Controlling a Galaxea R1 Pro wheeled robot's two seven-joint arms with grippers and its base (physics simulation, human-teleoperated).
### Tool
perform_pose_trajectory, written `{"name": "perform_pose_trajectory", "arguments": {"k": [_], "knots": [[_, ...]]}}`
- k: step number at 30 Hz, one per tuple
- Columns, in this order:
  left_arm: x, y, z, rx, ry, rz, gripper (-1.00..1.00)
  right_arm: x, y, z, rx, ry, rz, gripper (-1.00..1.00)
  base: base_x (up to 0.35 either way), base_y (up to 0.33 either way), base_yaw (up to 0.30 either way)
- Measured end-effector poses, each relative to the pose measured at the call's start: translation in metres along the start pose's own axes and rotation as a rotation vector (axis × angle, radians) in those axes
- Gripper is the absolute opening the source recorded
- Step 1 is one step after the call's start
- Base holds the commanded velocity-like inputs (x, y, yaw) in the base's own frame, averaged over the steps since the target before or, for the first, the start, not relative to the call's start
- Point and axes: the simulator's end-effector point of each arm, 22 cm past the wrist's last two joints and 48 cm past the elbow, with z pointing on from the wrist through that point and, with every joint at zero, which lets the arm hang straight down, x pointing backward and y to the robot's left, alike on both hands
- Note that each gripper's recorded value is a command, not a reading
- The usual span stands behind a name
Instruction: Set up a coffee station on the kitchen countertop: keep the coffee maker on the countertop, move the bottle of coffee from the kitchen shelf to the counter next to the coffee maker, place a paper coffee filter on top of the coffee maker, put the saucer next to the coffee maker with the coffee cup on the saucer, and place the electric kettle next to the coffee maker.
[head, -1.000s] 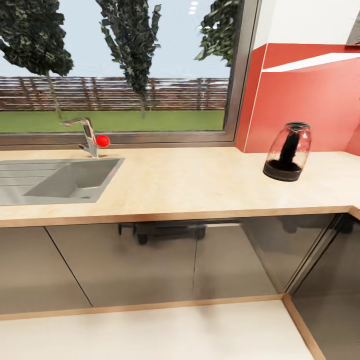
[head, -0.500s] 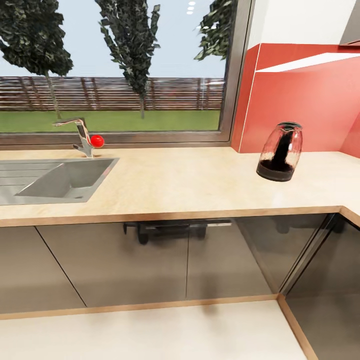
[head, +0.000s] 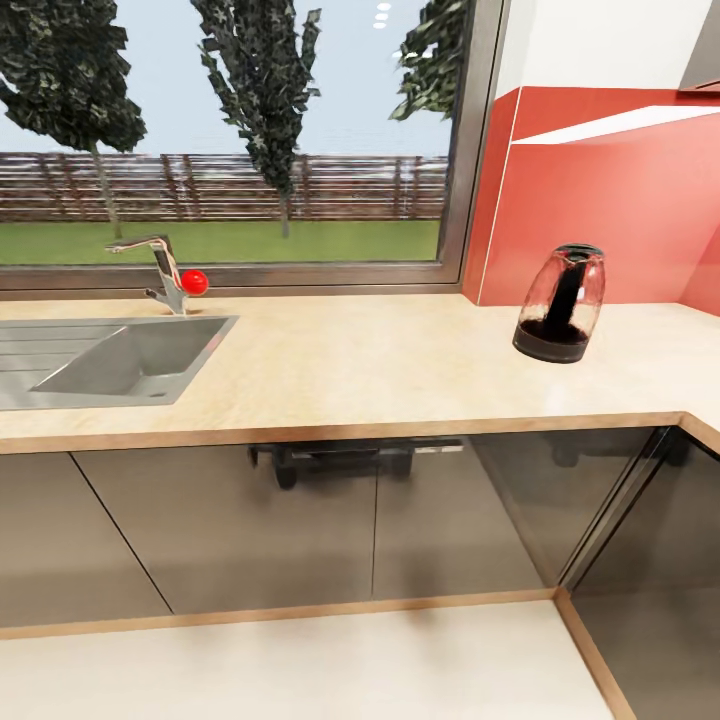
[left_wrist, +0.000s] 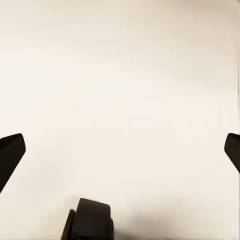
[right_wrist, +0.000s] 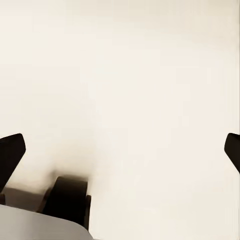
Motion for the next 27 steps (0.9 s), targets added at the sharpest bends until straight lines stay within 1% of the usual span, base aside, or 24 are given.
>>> {"name": "perform_pose_trajectory", "arguments": {"k": [6,7,8,9,11,13,14,15,18,20,21,22,23,24,26,27], "knots": [[0.014,-0.021,-0.002,0.019,0.016,-0.024,1.00,-0.037,-0.013,0.004,-0.008,-0.054,-0.006,1.00,0.000,0.000,0.000],[0.019,-0.034,-0.002,0.035,0.022,-0.029,1.00,-0.068,0.021,0.001,-0.182,-0.111,-0.022,1.00,0.000,0.000,0.000],[0.019,-0.034,-0.002,0.034,0.022,-0.034,1.00,-0.135,0.019,-0.005,-0.185,-0.249,-0.041,1.00,0.000,0.000,0.000],[0.019,-0.034,-0.002,0.035,0.022,-0.034,1.00,-0.214,0.016,-0.025,-0.181,-0.411,-0.063,1.00,0.000,0.000,0.000],[0.020,-0.034,-0.002,0.035,0.023,-0.035,1.00,-0.232,0.015,-0.032,-0.184,-0.437,-0.071,1.00,0.000,0.000,0.000],[0.020,-0.035,-0.002,0.035,0.023,-0.035,1.00,-0.256,0.017,-0.044,-0.210,-0.470,-0.086,1.00,0.000,0.000,0.000],[0.020,-0.035,-0.002,0.035,0.023,-0.035,1.00,-0.272,0.020,-0.055,-0.246,-0.493,-0.095,1.00,0.000,0.000,0.000],[0.020,-0.035,-0.002,0.035,0.024,-0.035,1.00,-0.286,0.021,-0.066,-0.284,-0.515,-0.093,1.00,0.000,0.000,0.000],[0.020,-0.035,-0.002,0.035,0.023,-0.036,1.00,-0.304,0.016,-0.083,-0.339,-0.535,-0.071,1.00,0.000,0.000,0.000],[0.020,-0.035,-0.002,0.035,0.024,-0.036,1.00,-0.324,0.009,-0.108,-0.418,-0.559,-0.037,1.00,0.000,0.000,0.000],[0.020,-0.035,-0.002,0.034,0.024,-0.036,1.00,-0.330,0.008,-0.116,-0.438,-0.569,-0.034,1.00,0.000,0.000,0.000],[0.020,-0.035,-0.002,0.034,0.024,-0.036,1.00,-0.342,0.007,-0.132,-0.471,-0.593,-0.035,1.00,0.000,0.000,0.000],[0.020,-0.035,-0.002,0.034,0.024,-0.036,1.00,-0.348,0.007,-0.141,-0.488,-0.606,-0.039,1.00,0.000,0.000,0.000],[0.020,-0.035,-0.002,0.035,0.024,-0.036,1.00,-0.363,0.007,-0.166,-0.535,-0.641,-0.051,1.00,0.000,0.000,0.000],[0.020,-0.035,-0.002,0.035,0.024,-0.035,1.00,-0.372,0.005,-0.183,-0.563,-0.661,-0.057,1.00,0.000,0.000,0.000],[0.020,-0.035,-0.002,0.035,0.024,-0.036,1.00,-0.377,0.003,-0.198,-0.591,-0.674,-0.053,1.00,0.000,0.000,0.000]]}}
